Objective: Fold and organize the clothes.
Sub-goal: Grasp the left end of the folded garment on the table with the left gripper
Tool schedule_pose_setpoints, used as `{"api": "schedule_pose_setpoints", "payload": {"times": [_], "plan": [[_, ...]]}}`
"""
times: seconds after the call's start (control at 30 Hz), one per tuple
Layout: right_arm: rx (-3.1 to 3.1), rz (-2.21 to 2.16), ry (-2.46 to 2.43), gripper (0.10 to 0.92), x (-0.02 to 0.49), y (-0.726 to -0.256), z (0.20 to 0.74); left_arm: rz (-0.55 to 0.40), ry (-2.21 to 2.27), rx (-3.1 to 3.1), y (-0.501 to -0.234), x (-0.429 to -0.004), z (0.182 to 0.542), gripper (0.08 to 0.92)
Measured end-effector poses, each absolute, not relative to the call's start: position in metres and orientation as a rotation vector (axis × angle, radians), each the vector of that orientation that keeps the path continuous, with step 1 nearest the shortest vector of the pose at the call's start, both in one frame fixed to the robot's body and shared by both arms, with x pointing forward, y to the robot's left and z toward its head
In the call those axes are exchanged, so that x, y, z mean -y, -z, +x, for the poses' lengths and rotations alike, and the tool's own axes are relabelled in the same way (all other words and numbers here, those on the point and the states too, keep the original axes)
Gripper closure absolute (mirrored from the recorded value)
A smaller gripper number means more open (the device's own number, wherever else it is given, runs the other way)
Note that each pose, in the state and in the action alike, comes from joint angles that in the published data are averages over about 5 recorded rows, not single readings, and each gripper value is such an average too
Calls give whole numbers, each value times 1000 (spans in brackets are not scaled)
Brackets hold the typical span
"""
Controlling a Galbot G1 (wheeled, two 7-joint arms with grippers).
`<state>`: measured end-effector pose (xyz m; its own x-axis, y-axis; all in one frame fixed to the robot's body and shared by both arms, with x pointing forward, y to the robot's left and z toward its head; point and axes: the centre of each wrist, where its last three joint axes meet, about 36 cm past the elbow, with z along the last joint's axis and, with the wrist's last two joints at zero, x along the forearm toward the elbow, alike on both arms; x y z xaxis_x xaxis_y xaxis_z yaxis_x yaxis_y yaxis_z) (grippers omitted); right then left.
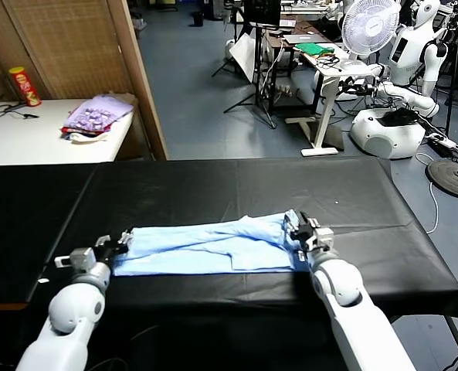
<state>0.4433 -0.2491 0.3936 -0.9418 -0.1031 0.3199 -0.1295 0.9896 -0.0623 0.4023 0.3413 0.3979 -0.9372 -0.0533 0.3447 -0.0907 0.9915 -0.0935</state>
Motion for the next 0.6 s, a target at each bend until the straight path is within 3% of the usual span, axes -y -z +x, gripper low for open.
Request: {"api": "schedule_pose_setpoints", "payload": {"times": [0.13,0.4,0.5,0.6], "plan": [[2813,180,-107,225,246,-394,434,90,-287,2750,-395,-341,390,215],[2825,195,-104,224,243,-397,431,89,-359,2698,-378,-335,372,208],[2829,195,-106,224,243,-397,430,92,-370,2690,-375,-332,369,292],[2833,195,-107,224,244,-395,430,93,-375,2686,-373,-329,365,452]]}}
